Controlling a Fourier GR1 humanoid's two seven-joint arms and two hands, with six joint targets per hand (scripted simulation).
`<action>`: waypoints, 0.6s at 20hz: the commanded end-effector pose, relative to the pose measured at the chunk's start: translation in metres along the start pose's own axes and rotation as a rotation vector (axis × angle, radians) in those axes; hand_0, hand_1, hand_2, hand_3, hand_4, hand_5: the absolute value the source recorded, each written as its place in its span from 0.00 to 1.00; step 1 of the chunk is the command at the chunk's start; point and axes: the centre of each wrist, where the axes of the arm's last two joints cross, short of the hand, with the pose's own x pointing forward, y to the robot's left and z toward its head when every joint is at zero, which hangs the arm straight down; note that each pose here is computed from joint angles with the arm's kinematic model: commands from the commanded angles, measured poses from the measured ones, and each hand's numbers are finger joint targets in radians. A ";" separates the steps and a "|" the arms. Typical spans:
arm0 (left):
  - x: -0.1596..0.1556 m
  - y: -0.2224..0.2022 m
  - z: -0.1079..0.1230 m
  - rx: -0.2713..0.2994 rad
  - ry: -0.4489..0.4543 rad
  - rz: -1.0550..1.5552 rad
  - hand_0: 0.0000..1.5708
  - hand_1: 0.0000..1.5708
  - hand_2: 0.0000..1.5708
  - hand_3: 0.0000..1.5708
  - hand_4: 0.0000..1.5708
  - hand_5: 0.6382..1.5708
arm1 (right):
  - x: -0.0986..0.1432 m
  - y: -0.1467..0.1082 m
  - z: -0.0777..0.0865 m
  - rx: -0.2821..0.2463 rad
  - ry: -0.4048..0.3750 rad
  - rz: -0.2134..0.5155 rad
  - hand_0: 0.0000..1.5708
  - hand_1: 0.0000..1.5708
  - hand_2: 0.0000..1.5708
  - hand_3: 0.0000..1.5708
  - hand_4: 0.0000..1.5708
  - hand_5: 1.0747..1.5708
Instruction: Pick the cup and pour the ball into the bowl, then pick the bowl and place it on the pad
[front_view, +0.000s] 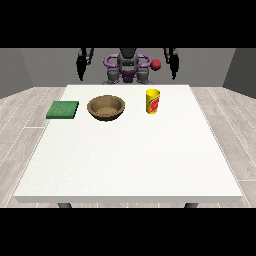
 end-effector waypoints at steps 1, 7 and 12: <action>0.018 0.007 -0.003 0.002 -0.037 -0.017 0.00 0.00 0.00 0.00 0.00 1.00 | 0.016 -0.006 -0.001 -0.002 -0.023 0.019 0.00 0.00 0.21 0.31 0.54 0.99; 0.054 -0.028 -0.030 -0.010 -0.158 0.289 0.00 0.00 0.00 0.00 0.00 1.00 | 0.050 0.054 -0.014 0.070 -0.120 -0.189 0.00 0.00 0.21 0.31 0.54 0.99; 0.068 -0.012 -0.049 0.052 -0.171 0.319 0.00 0.00 0.00 0.00 0.00 1.00 | 0.093 0.092 -0.006 0.098 -0.152 -0.229 0.00 0.00 0.16 0.26 0.54 0.99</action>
